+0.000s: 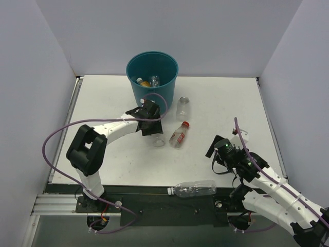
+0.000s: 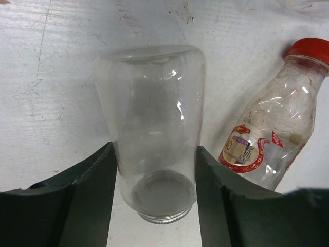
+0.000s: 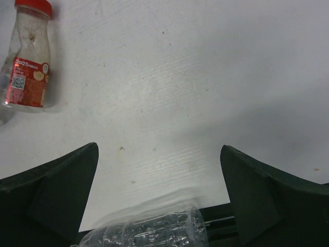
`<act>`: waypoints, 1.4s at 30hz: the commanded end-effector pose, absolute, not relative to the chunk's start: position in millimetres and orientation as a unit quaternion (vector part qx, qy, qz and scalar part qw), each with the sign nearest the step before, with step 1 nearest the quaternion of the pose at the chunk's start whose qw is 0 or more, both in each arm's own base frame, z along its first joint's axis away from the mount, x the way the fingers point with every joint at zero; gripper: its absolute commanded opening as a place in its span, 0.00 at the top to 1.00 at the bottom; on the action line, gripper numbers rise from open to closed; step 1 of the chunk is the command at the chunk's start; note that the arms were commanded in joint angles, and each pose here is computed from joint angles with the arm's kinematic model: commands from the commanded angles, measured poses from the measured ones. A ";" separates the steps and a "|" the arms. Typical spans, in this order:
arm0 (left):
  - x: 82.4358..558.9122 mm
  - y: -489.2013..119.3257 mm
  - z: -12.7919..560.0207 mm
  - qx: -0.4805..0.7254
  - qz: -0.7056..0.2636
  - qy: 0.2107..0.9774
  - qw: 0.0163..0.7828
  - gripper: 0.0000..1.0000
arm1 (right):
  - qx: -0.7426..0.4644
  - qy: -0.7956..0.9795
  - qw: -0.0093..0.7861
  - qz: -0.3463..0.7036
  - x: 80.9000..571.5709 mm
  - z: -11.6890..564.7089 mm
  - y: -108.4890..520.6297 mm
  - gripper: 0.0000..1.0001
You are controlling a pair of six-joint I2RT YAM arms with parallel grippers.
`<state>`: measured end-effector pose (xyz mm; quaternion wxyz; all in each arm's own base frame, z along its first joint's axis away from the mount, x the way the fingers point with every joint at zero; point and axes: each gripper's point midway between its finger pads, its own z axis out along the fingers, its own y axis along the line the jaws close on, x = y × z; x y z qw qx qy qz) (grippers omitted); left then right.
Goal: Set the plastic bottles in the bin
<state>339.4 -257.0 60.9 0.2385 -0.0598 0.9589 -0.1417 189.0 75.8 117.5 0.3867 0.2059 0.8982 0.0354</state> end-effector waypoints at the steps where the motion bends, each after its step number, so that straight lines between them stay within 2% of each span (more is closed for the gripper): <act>1: 344.6 -270.0 94.4 -0.027 -0.183 0.946 0.266 0.46 | 0.207 0.907 0.367 0.025 173.3 103.2 68.6 0.00; 2: 344.9 -273.5 110.4 -0.007 -0.198 0.940 0.279 0.49 | 0.208 0.906 0.368 0.027 172.7 102.5 68.5 0.00; 3: 338.8 -278.6 120.6 0.011 -0.215 0.937 0.274 0.51 | 0.204 0.908 0.365 0.032 172.1 102.3 70.2 0.00; 7: 341.3 -284.8 208.4 0.080 -0.253 0.903 0.338 0.53 | 0.179 0.917 0.354 0.039 170.6 103.1 77.3 0.00; 8: 342.0 -283.9 220.7 0.088 -0.254 0.899 0.347 0.58 | 0.178 0.920 0.348 0.027 167.2 101.6 73.1 0.00; 9: 343.1 -285.1 248.9 0.107 -0.260 0.886 0.368 0.72 | 0.175 0.921 0.348 0.021 167.8 104.6 72.0 0.00; 13: 354.7 -285.0 330.2 0.136 -0.269 0.848 0.437 0.74 | 0.157 0.927 0.340 -0.004 166.5 113.6 67.3 0.00; 17: 394.6 -263.1 389.3 0.097 -0.249 0.830 0.490 0.76 | 0.161 0.923 0.350 -0.004 167.6 121.7 65.4 0.00; 22: 454.9 -240.1 417.0 0.039 -0.269 0.809 0.521 0.78 | 0.173 0.919 0.354 0.014 164.6 120.8 68.2 0.00; 25: 489.0 -237.3 396.1 0.014 -0.266 0.815 0.515 0.79 | 0.152 0.926 0.345 0.032 157.9 121.6 77.0 0.00; 28: 513.8 -225.8 377.5 -0.018 -0.261 0.821 0.508 0.79 | 0.082 0.933 0.346 0.045 146.9 129.5 89.2 0.00; 29: 520.7 -223.4 369.3 -0.025 -0.258 0.824 0.504 0.77 | 0.066 0.935 0.345 0.045 144.0 130.2 90.3 0.00; 30: 523.7 -221.5 366.1 -0.029 -0.254 0.826 0.503 0.62 | 0.032 0.938 0.341 0.047 138.5 130.9 95.0 0.01; 31: 527.7 -220.2 358.6 -0.032 -0.249 0.830 0.498 0.55 | 0.015 0.942 0.334 0.037 134.6 128.5 94.2 0.01; 32: 527.7 -218.3 357.9 -0.034 -0.246 0.832 0.496 0.38 | -0.007 0.945 0.326 0.034 130.4 128.4 96.3 0.02; 34: 525.8 -216.6 352.6 -0.033 -0.238 0.839 0.488 0.21 | -0.062 0.950 0.307 0.022 121.4 125.2 105.3 0.02; 36: 519.6 -213.1 359.1 -0.032 -0.235 0.839 0.490 0.14 | -0.127 0.941 0.315 0.002 117.1 126.3 118.9 0.01; 40: 501.2 -207.2 377.3 -0.024 -0.234 0.835 0.498 0.12 | -0.257 0.899 0.353 -0.031 112.1 136.3 148.6 0.00; 42: 489.7 -206.3 384.3 -0.021 -0.239 0.833 0.499 0.11 | -0.321 0.881 0.344 -0.052 106.9 130.7 159.5 0.00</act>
